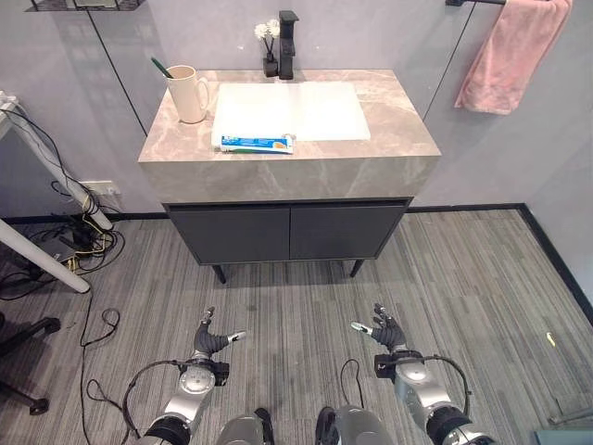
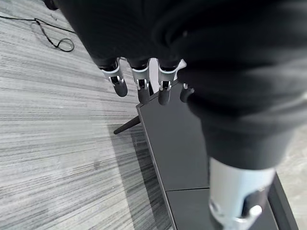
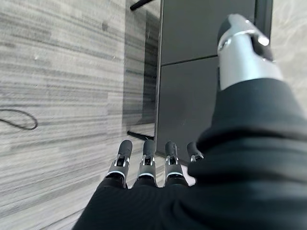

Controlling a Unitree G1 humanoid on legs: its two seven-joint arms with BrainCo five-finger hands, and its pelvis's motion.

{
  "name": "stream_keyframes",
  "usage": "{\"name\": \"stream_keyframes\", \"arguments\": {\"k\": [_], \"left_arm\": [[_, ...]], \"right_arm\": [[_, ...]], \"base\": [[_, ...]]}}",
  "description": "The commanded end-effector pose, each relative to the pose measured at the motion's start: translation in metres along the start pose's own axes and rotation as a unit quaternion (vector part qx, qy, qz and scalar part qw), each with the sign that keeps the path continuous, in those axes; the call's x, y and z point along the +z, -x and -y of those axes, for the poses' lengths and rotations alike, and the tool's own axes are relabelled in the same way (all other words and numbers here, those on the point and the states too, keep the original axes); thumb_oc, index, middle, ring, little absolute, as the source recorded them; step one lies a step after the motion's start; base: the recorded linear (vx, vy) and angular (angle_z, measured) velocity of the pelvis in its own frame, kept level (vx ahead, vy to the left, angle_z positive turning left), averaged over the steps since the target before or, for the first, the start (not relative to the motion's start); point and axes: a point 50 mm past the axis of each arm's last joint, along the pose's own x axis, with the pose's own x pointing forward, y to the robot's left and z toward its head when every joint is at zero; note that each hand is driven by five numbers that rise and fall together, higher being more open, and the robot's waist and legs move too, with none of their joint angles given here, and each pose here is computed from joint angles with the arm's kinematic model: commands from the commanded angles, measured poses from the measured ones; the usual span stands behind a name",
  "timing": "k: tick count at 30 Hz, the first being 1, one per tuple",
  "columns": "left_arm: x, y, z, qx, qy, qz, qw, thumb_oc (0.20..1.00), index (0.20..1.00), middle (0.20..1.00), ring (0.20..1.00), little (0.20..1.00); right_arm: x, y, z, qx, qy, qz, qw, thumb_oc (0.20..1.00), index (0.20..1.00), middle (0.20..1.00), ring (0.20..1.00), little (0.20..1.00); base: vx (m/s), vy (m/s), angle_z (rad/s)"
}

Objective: Put brush and paste in cup on sink, flatten towel.

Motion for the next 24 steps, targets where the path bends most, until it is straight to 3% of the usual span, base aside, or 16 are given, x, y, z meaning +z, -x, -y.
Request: {"name": "stream_keyframes", "arguments": {"k": [1,11,24], "left_arm": [[0.015,-0.001,-0.002,0.008,0.011,0.051,0.999,1.000,1.000,1.000,1.000,1.000],[0.010,0.005,-0.001,-0.006,-0.022,0.058,0.998,1.000,1.000,1.000,1.000,1.000],[-0.002,0.007,0.004,-0.023,-0.054,0.033,0.998,1.000,1.000,1.000,1.000,1.000]], "right_arm": [[0.026,-0.004,0.003,-0.019,-0.013,0.070,0.997,1.000,1.000,1.000,1.000,1.000],[0.023,-0.002,0.004,-0.025,-0.015,0.068,0.997,1.000,1.000,1.000,1.000,1.000],[-0.016,0.003,0.008,-0.044,-0.027,-0.021,0.998,1.000,1.000,1.000,1.000,1.000]], "base": [[0.02,0.082,-0.01],[0.03,0.088,-0.09],[0.04,0.090,-0.02]]}}
